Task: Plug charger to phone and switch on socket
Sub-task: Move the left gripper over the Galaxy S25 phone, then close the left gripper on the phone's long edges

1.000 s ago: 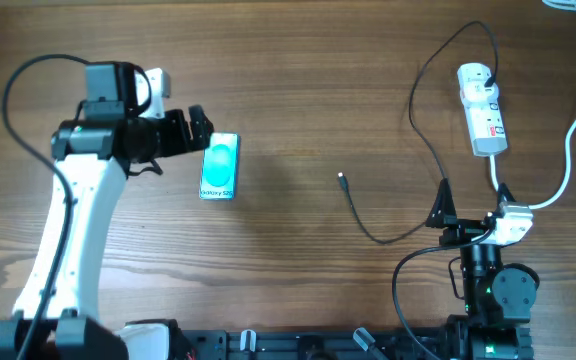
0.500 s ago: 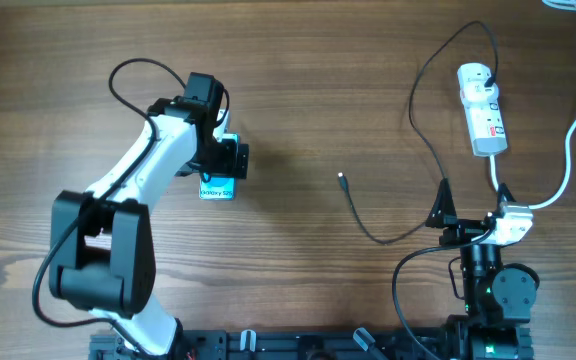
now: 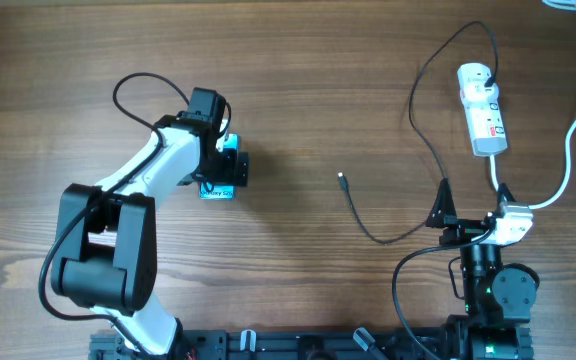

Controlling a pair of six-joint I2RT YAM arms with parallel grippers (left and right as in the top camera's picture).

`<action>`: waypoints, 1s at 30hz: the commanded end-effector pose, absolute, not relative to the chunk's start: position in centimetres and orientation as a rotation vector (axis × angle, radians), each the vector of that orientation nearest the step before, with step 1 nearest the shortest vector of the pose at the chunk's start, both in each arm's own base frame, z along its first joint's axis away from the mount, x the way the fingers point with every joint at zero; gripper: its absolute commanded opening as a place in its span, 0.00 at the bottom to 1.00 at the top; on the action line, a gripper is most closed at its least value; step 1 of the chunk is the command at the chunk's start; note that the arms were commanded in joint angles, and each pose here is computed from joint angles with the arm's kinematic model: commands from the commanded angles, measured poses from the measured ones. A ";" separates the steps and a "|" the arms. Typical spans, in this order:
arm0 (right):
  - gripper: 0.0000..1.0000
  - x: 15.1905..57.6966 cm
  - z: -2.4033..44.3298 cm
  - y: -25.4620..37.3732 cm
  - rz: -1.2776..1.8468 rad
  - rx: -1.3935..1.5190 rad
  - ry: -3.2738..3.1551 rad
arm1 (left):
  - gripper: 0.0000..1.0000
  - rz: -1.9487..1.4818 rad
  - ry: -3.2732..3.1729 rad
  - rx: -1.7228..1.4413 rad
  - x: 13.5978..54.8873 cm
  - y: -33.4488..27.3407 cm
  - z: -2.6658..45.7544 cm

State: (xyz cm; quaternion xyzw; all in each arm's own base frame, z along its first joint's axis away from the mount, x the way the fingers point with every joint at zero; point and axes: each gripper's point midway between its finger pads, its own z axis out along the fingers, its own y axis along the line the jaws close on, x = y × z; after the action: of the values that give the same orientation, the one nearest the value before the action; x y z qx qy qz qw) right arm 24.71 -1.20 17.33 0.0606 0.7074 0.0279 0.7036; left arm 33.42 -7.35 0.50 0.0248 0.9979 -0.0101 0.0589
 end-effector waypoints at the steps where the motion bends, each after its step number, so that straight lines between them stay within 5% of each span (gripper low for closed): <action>1: 1.00 24.7 17.5 -1.0 0.056 0.110 1.569 | 1.00 -0.018 3.014 0.055 33.6 -7.2 0.1; 30: 1.00 24.7 17.5 -1.0 0.056 0.110 1.569 | 1.00 -0.038 3.143 -0.019 31.9 -7.5 -4.0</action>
State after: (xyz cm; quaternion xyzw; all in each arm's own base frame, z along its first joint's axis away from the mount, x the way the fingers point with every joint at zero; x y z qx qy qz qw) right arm 24.71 -1.15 17.33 0.0596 0.7075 0.0288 0.7036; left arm 35.24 -7.24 -0.49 0.0067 0.9972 0.0037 0.0743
